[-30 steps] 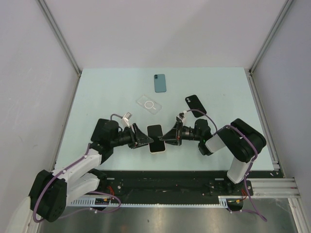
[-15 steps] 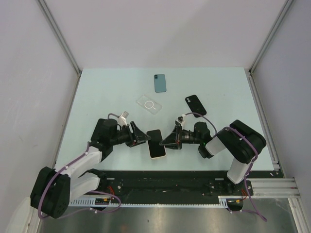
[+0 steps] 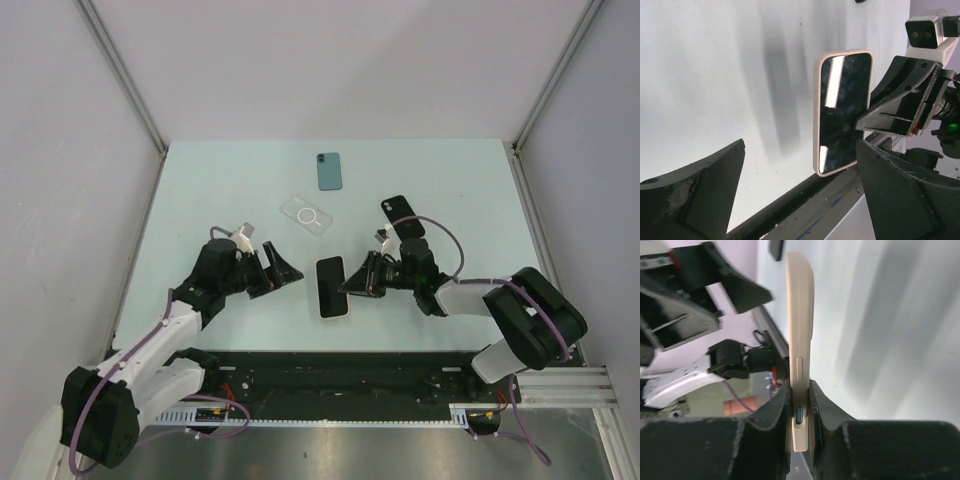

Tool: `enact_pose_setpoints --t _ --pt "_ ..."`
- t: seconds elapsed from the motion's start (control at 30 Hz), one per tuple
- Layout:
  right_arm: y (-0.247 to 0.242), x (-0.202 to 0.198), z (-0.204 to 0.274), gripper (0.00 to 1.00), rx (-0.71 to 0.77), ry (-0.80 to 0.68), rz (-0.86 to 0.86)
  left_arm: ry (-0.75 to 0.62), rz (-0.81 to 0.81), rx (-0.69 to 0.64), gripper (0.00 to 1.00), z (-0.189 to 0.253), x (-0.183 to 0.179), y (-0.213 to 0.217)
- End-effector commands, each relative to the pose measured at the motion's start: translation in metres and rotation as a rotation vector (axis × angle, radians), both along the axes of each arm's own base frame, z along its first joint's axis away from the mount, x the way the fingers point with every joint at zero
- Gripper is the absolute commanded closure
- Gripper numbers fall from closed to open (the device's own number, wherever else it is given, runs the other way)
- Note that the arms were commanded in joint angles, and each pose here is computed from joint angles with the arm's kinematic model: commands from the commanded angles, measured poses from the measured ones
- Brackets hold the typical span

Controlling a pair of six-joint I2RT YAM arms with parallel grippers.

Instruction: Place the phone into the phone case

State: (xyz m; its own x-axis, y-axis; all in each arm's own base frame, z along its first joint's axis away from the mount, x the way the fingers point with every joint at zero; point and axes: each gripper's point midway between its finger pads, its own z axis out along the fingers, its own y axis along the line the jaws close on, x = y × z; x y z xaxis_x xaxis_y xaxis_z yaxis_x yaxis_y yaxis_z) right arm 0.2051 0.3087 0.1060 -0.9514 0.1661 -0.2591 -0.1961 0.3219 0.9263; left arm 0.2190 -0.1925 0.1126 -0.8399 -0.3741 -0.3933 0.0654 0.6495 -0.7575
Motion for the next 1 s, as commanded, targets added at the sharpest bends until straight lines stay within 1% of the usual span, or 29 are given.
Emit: enact_pose_setpoints --t 0.0,0.1,0.23,0.37,0.43,0.53,0.57,0.73,0.8,0.83,0.9,0.97 --pt "-0.022 0.025 -0.018 0.98 -0.174 -0.076 -0.060 -0.087 0.074 0.125 0.03 0.017 0.012 0.023" --pt "-0.028 0.030 -0.025 0.97 -0.175 -0.054 -0.066 -0.105 0.083 0.137 0.03 0.020 0.013 0.026" --pt "-0.028 0.036 -0.035 0.97 -0.164 -0.020 -0.071 -0.083 0.087 0.149 0.03 0.013 0.012 0.028" --pt "-0.031 0.035 -0.057 0.95 -0.189 0.041 -0.069 -0.070 0.089 0.161 0.03 0.006 0.010 0.030" --pt "-0.033 0.037 -0.059 0.92 -0.191 0.047 -0.070 -0.064 0.095 0.167 0.03 0.003 0.009 0.033" --pt "-0.037 0.038 -0.068 0.85 -0.212 0.072 -0.082 -0.065 0.108 0.175 0.03 0.002 0.010 0.036" --pt "-0.039 0.038 -0.070 0.81 -0.220 0.078 -0.089 -0.063 0.111 0.176 0.03 0.002 0.011 0.036" --pt "-0.045 0.043 -0.070 0.76 -0.235 0.071 -0.102 -0.060 0.140 0.185 0.03 0.004 0.018 0.039" --pt "-0.048 0.043 -0.073 0.71 -0.256 0.076 -0.097 -0.034 0.169 0.201 0.02 -0.001 0.021 0.046" --pt "-0.049 0.043 -0.072 0.69 -0.264 0.075 -0.097 -0.028 0.186 0.207 0.02 0.000 0.024 0.049" --pt "-0.055 0.043 -0.073 0.60 -0.292 0.085 -0.105 0.006 0.224 0.224 0.02 -0.005 0.027 0.060" --pt "-0.060 0.046 -0.069 0.54 -0.303 0.064 -0.119 0.024 0.275 0.239 0.03 -0.004 0.033 0.073"
